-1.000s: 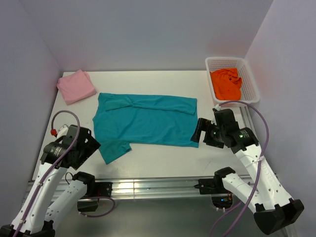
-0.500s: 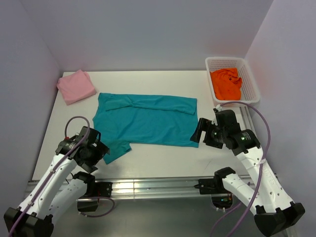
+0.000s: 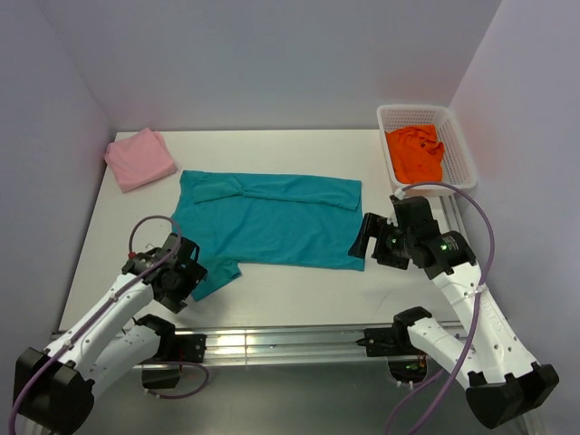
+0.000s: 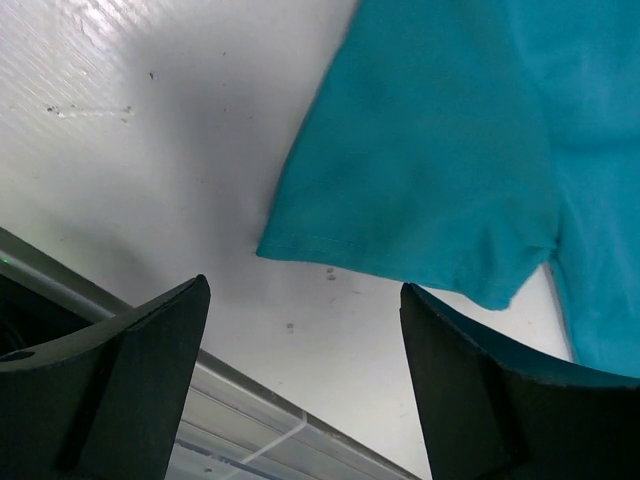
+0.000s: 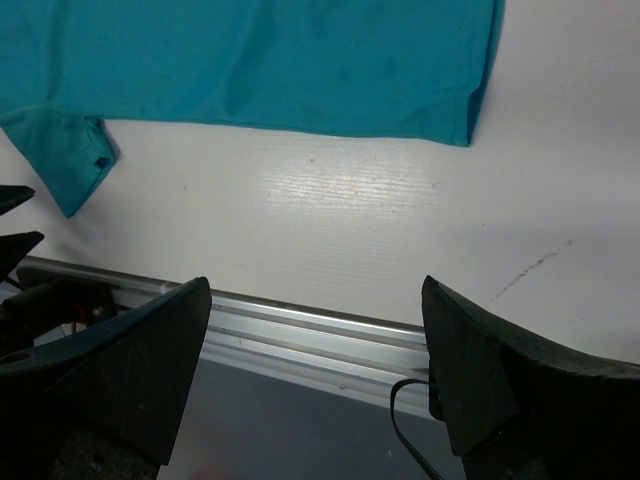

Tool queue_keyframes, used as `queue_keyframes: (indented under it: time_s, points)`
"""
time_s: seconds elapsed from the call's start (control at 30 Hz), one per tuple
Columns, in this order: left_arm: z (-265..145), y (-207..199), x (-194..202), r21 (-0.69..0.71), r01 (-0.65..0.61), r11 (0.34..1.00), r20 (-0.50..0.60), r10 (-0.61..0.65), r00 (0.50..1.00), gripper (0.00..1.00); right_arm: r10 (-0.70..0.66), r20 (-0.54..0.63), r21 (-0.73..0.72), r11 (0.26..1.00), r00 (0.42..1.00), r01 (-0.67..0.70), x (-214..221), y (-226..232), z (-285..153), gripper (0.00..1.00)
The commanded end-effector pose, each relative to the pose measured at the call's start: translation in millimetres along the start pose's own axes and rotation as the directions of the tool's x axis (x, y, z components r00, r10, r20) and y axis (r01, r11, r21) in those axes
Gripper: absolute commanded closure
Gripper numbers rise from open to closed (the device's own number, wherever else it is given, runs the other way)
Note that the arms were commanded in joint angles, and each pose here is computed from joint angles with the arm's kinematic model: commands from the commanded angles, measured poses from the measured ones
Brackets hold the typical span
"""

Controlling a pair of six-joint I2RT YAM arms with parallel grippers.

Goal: Fold and stack the t-shirts
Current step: Flatten the tshirt out

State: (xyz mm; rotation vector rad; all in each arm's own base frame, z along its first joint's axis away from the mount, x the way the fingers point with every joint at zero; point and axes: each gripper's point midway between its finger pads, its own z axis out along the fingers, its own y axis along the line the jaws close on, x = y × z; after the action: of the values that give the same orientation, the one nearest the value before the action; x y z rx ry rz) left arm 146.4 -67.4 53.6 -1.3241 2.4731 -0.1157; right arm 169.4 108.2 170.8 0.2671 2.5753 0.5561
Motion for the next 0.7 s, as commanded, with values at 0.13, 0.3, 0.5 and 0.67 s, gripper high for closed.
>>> queue_keyframes:
  time_s: [0.13,0.3,0.5,0.67]
  points:
    - [23.4,1.9,12.2,-0.001,0.040,0.999,0.014,-0.040,0.999,0.20,-0.031,0.027,0.019,0.999,0.999,0.030,-7.0,0.1,-10.6,0.07]
    - [31.6,0.5,19.0,0.007,0.031,0.999,0.028,-0.032,0.999,0.23,-0.041,0.020,0.036,0.999,0.999,0.040,-6.7,-2.9,-10.5,0.07]
    - [41.6,3.1,19.6,-0.006,0.022,1.000,0.062,-0.022,0.998,0.27,-0.047,0.015,0.041,0.998,0.999,0.047,-8.0,-2.4,-11.7,0.07]
    - [47.1,3.6,15.3,-0.009,0.015,1.000,0.095,-0.014,0.995,0.33,-0.052,0.013,0.045,0.998,0.999,0.051,-9.2,-2.3,-13.1,0.07]
